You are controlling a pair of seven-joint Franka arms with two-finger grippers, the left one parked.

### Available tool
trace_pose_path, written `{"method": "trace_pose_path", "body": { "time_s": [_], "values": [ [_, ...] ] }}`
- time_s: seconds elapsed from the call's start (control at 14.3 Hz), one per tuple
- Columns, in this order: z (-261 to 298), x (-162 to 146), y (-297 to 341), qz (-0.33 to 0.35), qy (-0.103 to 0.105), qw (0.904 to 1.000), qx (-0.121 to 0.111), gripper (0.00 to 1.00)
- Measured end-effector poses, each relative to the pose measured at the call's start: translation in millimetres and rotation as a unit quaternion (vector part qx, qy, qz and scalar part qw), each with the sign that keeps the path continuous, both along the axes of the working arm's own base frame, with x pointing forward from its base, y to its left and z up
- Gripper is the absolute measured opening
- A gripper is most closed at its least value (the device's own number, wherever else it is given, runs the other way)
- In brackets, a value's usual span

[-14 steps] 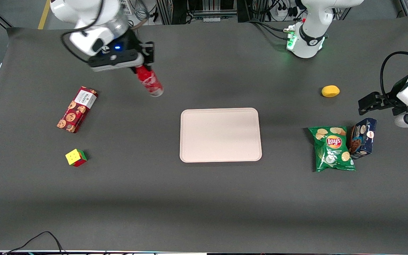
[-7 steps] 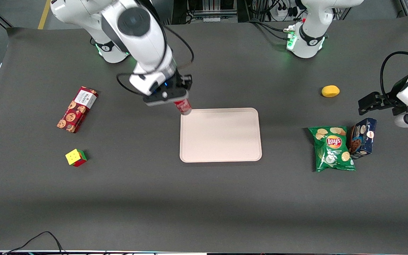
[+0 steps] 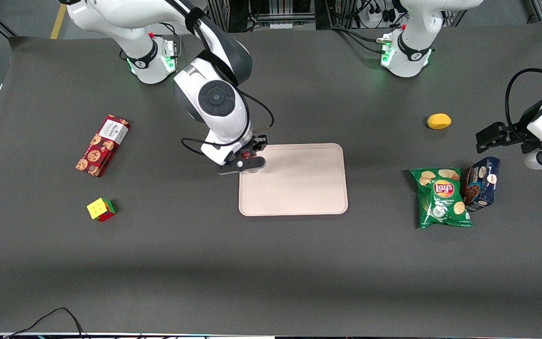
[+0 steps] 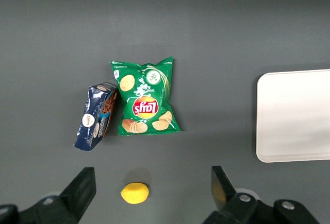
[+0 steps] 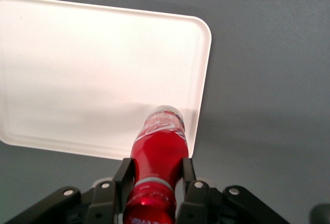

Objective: Place coke bottle on tray
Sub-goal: 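Lower the bottle upright onto the pink tray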

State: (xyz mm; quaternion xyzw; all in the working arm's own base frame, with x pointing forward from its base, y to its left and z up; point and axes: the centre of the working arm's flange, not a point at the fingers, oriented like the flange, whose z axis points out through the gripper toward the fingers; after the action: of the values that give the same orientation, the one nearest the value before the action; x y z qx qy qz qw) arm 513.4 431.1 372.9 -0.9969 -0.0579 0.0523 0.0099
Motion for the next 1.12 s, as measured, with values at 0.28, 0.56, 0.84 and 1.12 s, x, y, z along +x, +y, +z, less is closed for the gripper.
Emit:
{"method": "trace_pose_path", "body": {
  "time_s": [0.28,0.56,0.84,1.12],
  "values": [
    [-25,7,4,0.002,-0.008,1.0,0.004,0.44],
    [-56,14,8,0.008,-0.02,0.9998,0.003,0.44],
    [-70,15,9,0.008,-0.017,0.9998,0.002,0.44],
    [-72,15,8,0.008,-0.015,0.9999,0.001,0.44]
  ]
}}
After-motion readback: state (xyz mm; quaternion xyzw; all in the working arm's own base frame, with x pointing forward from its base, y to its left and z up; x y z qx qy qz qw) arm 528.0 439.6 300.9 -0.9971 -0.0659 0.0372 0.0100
